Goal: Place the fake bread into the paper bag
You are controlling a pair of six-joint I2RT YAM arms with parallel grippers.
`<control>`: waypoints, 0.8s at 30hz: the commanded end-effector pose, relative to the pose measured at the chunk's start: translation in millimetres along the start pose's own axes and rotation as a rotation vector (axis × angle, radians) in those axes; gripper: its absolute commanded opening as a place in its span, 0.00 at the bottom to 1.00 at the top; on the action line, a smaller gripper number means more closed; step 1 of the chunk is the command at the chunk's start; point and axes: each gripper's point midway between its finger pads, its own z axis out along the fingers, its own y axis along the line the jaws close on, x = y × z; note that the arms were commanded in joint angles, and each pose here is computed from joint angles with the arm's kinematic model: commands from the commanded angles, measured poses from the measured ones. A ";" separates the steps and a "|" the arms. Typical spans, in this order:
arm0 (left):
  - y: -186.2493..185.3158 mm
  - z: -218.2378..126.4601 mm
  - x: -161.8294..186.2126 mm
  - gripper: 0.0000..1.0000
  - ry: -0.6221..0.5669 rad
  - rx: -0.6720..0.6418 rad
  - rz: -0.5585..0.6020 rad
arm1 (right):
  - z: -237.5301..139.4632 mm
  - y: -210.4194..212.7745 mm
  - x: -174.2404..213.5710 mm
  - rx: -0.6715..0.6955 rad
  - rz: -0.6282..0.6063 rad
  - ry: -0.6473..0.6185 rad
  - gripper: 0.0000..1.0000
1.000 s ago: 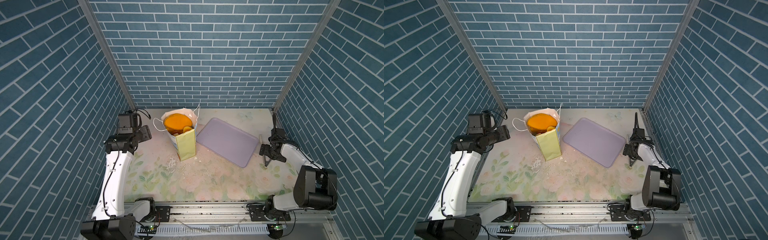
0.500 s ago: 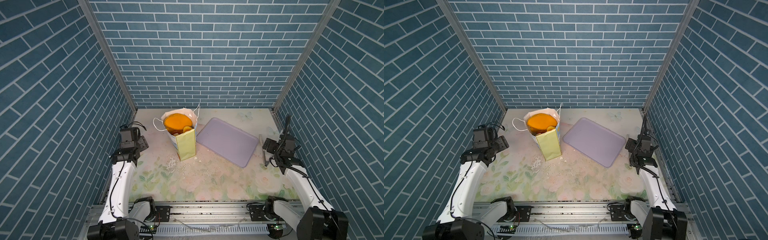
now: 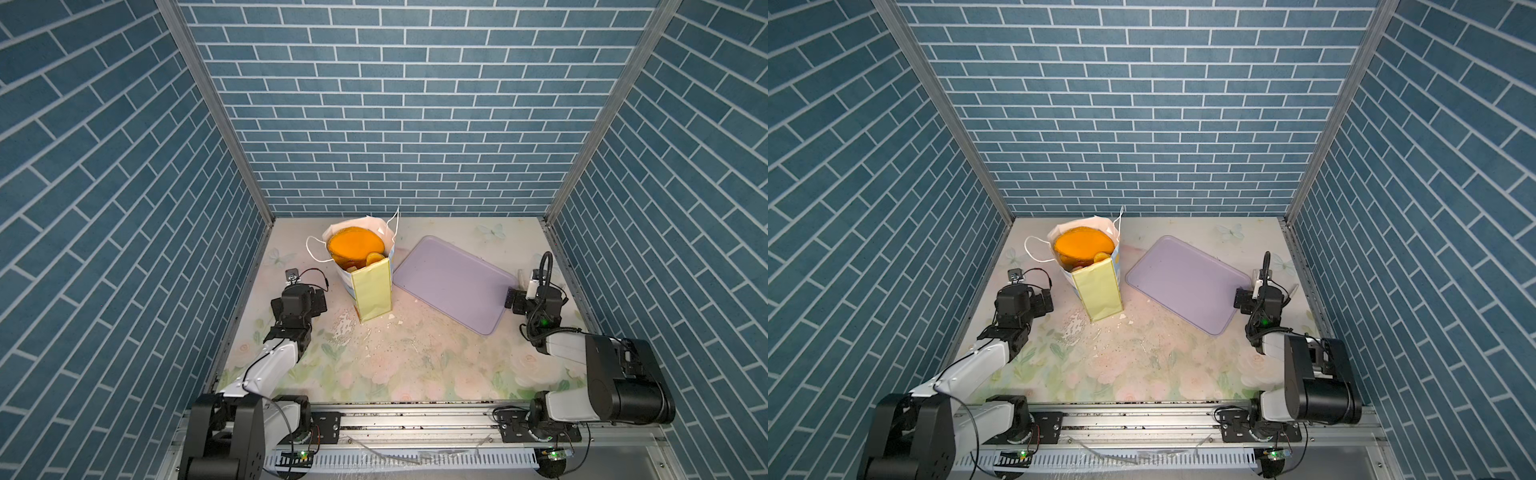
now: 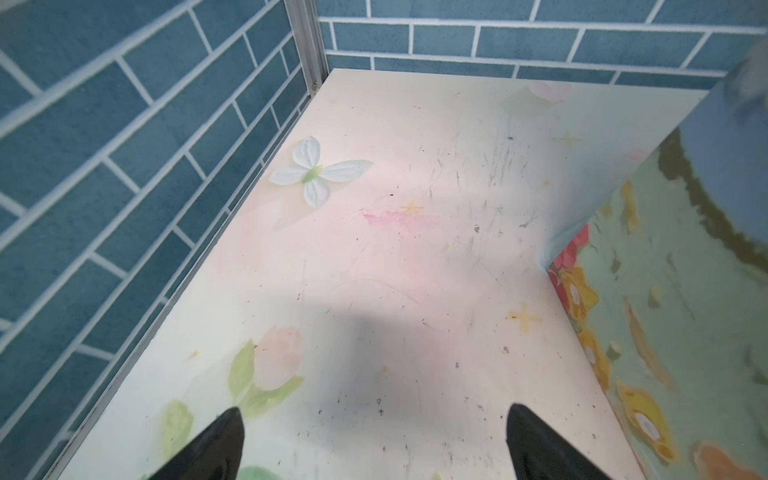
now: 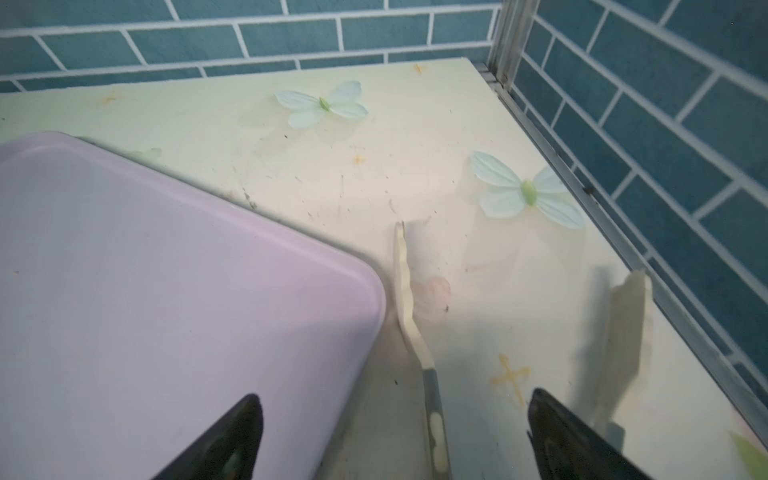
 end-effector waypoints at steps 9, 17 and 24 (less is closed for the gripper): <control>-18.6 35.7 -21.2 1.00 -0.226 0.023 0.057 | 12.1 -0.2 -18.0 -0.018 -0.024 -0.071 0.99; -22.4 42.4 -17.7 1.00 -0.214 0.032 0.070 | 14.0 0.6 -18.0 -0.021 -0.026 -0.064 0.99; -23.0 42.5 -16.8 1.00 -0.203 0.036 0.074 | 14.4 0.8 -17.4 -0.024 -0.025 -0.060 0.99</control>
